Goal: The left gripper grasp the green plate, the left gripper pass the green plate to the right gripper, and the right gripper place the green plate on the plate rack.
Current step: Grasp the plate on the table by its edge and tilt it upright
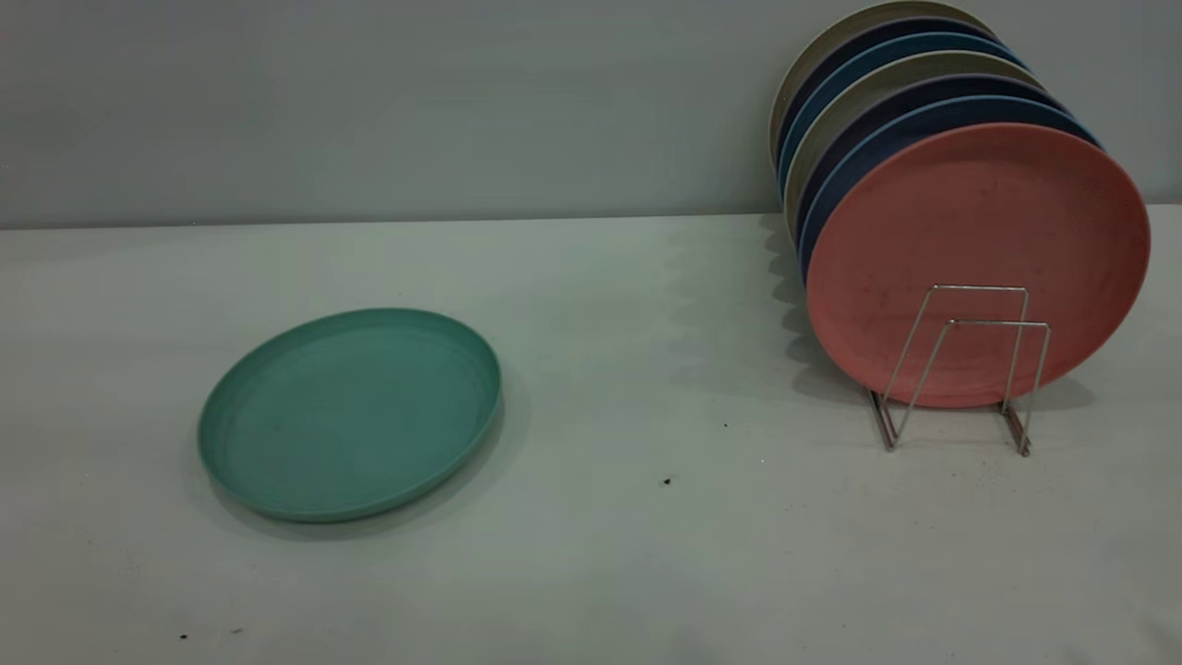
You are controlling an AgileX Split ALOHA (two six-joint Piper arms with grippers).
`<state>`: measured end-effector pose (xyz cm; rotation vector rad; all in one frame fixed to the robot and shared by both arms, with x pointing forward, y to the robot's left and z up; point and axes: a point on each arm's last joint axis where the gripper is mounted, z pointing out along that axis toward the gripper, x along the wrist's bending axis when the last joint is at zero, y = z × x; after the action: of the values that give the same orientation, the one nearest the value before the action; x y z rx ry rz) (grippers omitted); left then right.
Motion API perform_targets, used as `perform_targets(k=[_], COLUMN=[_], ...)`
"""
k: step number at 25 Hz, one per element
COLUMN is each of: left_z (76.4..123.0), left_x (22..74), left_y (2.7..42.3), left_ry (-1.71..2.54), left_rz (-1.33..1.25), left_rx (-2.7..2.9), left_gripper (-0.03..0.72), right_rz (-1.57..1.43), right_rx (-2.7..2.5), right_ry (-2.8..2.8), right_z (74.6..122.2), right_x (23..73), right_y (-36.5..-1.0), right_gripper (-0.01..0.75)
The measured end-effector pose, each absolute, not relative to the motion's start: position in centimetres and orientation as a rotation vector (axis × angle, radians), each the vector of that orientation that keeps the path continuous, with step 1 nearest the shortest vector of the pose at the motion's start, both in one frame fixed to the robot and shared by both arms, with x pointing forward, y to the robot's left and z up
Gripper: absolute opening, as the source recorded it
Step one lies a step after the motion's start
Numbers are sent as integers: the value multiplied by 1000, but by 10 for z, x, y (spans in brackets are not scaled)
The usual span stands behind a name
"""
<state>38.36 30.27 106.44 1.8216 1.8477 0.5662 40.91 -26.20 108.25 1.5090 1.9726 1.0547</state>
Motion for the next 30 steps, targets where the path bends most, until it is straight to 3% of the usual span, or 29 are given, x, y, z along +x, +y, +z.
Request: perform_targets(k=[6,18,25,30], left_z=[1048,1005,934,888], left_x=[426,519,576,604], left_y=[299,313,360,363], left_ry=[1864,1959,2182,2144], left_rz=[430,306,101,-131], left_rx=[1837,1941,1890,1883], left_gripper=[518,518,518,518], right_rz=[1221,1273,1250,1217], right_rx=[1405,1294,1357,1420], right_ry=[2135,2562,2624,2648], right_z=[1069,1004,976,954], right_x=[457,522,543,554], right_y=[-232,-109,-87,-80], right_gripper=[462,462,462,462])
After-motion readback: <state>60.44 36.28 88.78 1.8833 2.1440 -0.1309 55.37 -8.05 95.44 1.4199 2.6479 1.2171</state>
